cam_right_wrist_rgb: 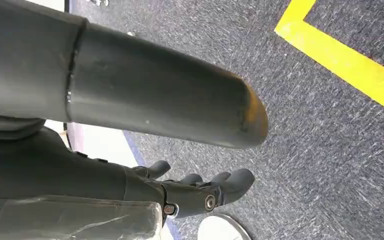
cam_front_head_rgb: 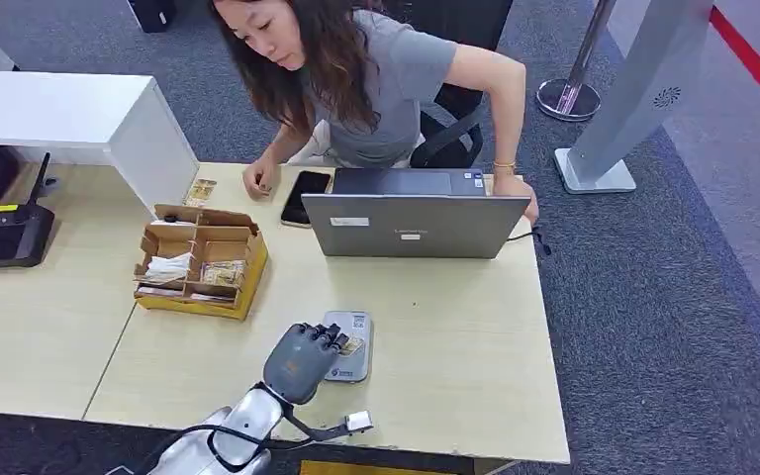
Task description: Pass the card to the sensor for recognition and then transmit it.
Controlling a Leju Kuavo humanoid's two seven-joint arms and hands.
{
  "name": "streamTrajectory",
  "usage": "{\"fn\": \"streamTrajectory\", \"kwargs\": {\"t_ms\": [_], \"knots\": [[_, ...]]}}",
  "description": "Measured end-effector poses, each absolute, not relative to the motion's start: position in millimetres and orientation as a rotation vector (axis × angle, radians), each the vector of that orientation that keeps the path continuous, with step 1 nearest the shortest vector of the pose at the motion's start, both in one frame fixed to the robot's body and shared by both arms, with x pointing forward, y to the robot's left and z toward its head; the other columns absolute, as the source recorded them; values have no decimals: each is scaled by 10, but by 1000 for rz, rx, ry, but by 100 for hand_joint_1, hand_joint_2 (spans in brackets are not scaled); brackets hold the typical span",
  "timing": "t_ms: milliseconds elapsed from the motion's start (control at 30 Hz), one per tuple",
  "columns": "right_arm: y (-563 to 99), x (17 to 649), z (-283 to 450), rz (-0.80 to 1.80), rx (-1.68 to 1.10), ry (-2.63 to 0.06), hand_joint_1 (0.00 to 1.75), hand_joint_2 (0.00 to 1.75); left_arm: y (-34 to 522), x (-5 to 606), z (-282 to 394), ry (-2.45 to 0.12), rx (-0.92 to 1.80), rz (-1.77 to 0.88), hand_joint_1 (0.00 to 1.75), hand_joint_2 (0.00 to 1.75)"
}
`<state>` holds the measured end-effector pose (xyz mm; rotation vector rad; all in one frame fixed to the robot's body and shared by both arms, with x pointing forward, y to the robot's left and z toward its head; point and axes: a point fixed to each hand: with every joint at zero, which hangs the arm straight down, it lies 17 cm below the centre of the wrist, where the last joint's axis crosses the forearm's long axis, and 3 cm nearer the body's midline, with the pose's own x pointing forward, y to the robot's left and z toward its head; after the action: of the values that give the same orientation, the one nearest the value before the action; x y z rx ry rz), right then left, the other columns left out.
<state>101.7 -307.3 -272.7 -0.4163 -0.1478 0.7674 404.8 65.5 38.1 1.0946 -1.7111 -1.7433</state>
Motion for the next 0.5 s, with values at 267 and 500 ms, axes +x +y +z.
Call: {"fn": "streamTrajectory", "kwargs": {"t_ms": [267,500], "knots": [[-3077,1021,-2726,767,-419,-149,0,0,656,4055,345,-1691,1083,-1763,175,175],[-3077,1021,-2726,767,-419,-149,0,0,636,4053,344,-1690,1077,-1765,175,175]]}}
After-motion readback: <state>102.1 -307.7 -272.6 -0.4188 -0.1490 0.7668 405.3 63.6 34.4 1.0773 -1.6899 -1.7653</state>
